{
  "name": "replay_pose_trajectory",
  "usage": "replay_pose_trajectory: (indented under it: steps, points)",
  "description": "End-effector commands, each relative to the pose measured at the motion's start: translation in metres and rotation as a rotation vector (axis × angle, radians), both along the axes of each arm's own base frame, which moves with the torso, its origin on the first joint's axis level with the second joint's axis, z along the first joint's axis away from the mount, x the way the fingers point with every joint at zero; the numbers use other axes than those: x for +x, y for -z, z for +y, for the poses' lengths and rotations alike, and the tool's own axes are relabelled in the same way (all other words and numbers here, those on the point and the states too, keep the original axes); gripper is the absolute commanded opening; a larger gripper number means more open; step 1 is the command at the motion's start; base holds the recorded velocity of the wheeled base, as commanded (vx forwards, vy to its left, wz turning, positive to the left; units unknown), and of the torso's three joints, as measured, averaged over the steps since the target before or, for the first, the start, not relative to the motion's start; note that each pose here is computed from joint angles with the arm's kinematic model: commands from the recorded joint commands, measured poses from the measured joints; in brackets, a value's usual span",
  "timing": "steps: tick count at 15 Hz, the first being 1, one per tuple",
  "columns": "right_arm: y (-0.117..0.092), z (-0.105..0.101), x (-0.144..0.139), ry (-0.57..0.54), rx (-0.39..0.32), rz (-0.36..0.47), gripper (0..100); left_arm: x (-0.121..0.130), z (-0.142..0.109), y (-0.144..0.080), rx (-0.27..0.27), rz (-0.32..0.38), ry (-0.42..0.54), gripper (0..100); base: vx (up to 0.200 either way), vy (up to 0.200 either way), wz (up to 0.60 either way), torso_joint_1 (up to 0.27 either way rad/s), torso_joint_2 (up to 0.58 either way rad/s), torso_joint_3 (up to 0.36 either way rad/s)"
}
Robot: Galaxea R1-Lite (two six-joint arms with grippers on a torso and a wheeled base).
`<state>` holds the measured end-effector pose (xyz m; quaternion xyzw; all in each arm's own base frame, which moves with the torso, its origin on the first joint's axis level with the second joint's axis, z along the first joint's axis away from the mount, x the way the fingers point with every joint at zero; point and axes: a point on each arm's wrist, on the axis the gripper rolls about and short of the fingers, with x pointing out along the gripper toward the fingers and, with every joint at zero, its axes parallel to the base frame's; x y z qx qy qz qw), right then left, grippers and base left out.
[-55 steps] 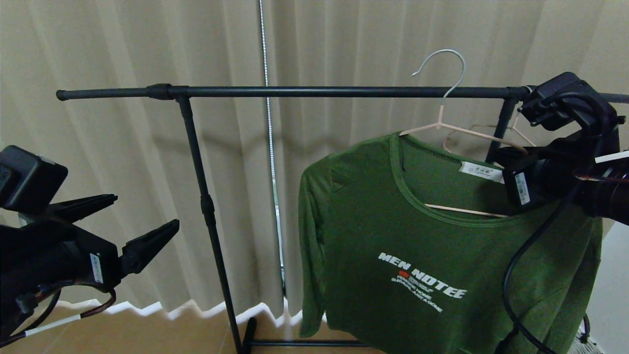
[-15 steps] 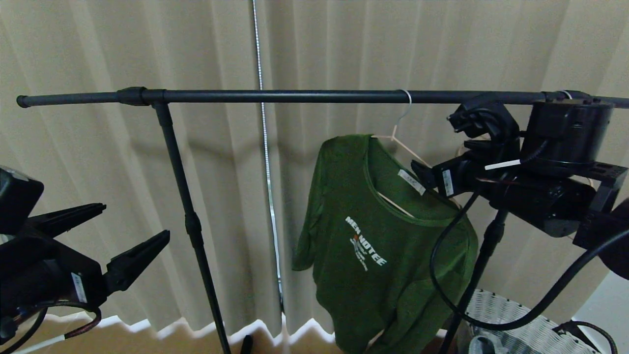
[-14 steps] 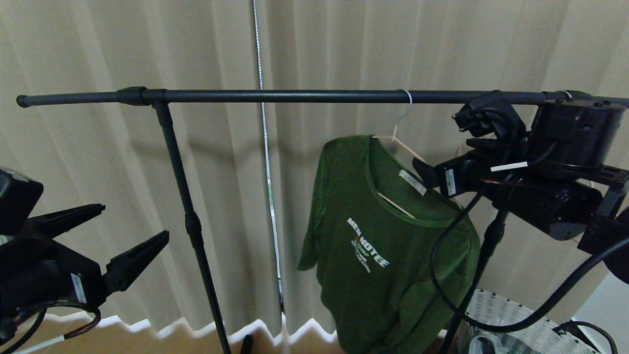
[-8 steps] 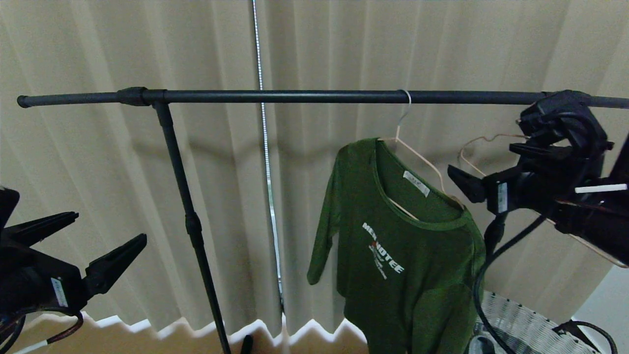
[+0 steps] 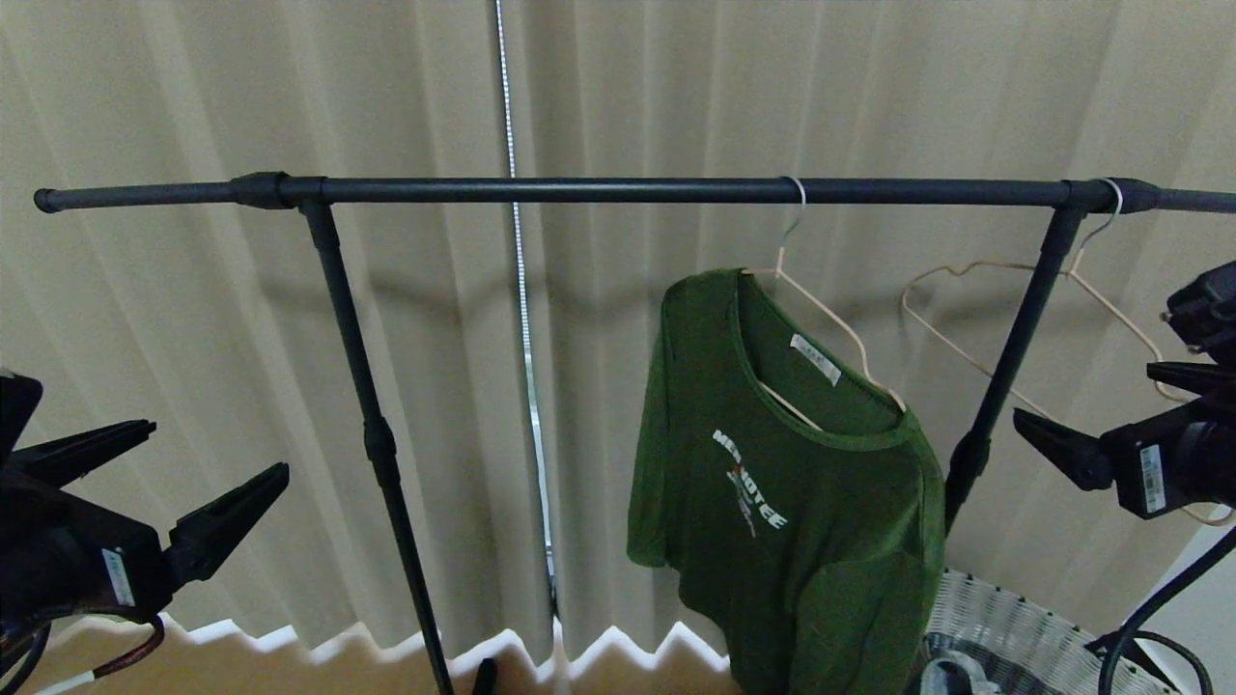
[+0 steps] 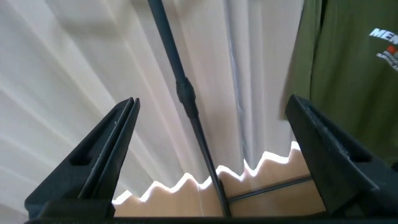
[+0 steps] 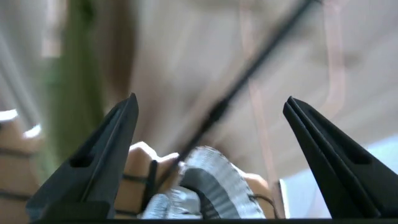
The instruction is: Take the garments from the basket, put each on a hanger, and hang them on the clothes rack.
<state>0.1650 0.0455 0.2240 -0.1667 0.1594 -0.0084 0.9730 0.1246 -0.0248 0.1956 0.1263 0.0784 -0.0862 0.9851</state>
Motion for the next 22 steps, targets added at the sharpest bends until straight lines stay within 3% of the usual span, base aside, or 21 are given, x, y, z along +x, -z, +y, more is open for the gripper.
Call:
replay_pose_trajectory:
  steps: [1,5,9,17,22]
  points:
    - [-0.001,-0.005,-0.004,0.022,0.005,-0.016,100,0.000,0.000,0.003,0.002,0.013,-0.001,100,0.000,0.000,0.00,0.000,0.00,0.000]
    - [0.000,-0.003,0.005,0.023,0.034,-0.110,100,0.005,-0.001,0.004,0.009,0.029,0.000,100,0.000,0.000,0.00,0.000,0.00,0.000]
    - [0.007,0.001,0.024,0.034,0.059,-0.192,100,0.007,-0.001,0.008,0.012,0.045,0.000,100,-0.200,0.000,0.00,0.008,0.01,0.000]
    - [0.012,0.000,0.025,0.042,0.049,-0.183,100,0.008,-0.002,0.011,0.020,0.061,0.001,100,-0.200,0.000,0.00,-0.001,0.00,0.004]
    - [0.015,-0.007,0.024,0.072,0.043,-0.174,100,0.006,-0.001,0.014,0.019,0.067,0.004,100,0.000,0.000,0.00,0.000,0.00,0.000]
